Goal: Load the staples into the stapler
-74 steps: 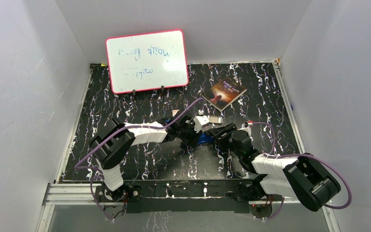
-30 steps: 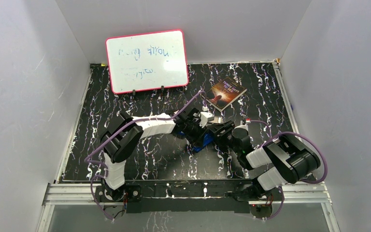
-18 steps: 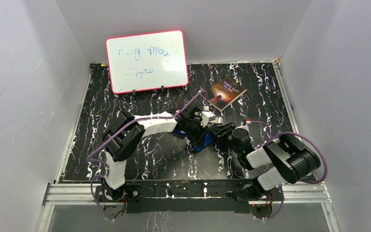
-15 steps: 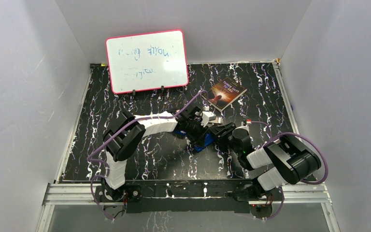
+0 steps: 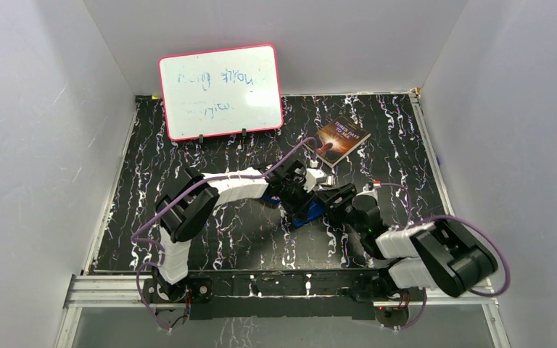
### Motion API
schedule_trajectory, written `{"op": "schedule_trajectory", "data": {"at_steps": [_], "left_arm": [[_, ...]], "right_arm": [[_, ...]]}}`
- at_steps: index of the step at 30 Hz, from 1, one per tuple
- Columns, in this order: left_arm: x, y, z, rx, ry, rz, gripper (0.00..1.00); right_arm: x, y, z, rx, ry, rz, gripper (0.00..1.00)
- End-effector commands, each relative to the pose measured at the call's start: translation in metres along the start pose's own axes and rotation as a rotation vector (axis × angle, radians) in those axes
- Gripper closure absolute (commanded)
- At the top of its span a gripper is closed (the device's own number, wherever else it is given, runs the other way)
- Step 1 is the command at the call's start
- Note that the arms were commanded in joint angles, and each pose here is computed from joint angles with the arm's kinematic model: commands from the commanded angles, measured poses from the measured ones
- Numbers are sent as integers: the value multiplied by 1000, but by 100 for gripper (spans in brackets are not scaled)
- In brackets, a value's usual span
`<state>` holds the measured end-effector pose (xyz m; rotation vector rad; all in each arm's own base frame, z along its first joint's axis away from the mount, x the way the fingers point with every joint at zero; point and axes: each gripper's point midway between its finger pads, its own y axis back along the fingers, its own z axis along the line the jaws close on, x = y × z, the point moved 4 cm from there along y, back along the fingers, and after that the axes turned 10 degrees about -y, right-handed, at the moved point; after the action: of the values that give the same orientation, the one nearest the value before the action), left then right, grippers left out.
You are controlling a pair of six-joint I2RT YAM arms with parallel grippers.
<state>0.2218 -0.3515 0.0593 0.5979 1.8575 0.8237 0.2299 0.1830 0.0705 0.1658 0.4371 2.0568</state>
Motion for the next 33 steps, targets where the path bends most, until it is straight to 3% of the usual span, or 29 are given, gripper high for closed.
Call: {"op": "schedule_trajectory", "data": {"at_steps": [1, 10, 15, 18, 19, 21, 23, 29, 33], "left_arm": [[-18, -6, 14, -74, -146, -39, 89], [-25, -6, 22, -110, -194, -43, 75], [-29, -7, 25, -123, -199, -41, 73], [-36, 1, 24, -136, -208, -49, 61], [-43, 10, 21, -144, -224, -71, 57], [-53, 26, 16, -157, -256, -103, 39], [-63, 45, 10, -170, -297, -136, 31], [-59, 111, 18, -237, -403, -150, 29], [-20, 148, 46, -285, -457, -172, 31]], "right_arm": [[10, 21, -5, 12, 76, 59, 29], [-31, 59, -6, 118, 165, -200, 19], [-38, 70, -14, 189, 162, -243, 18], [-39, 70, -4, 125, 173, -249, 18], [-40, 70, 1, 97, 182, -252, 18], [-41, 70, 12, 47, 210, -258, 18], [-42, 71, 25, 10, 248, -263, 18], [-42, 72, 42, -51, 382, -258, 17], [-34, 71, 46, -101, 447, -205, 16]]}}
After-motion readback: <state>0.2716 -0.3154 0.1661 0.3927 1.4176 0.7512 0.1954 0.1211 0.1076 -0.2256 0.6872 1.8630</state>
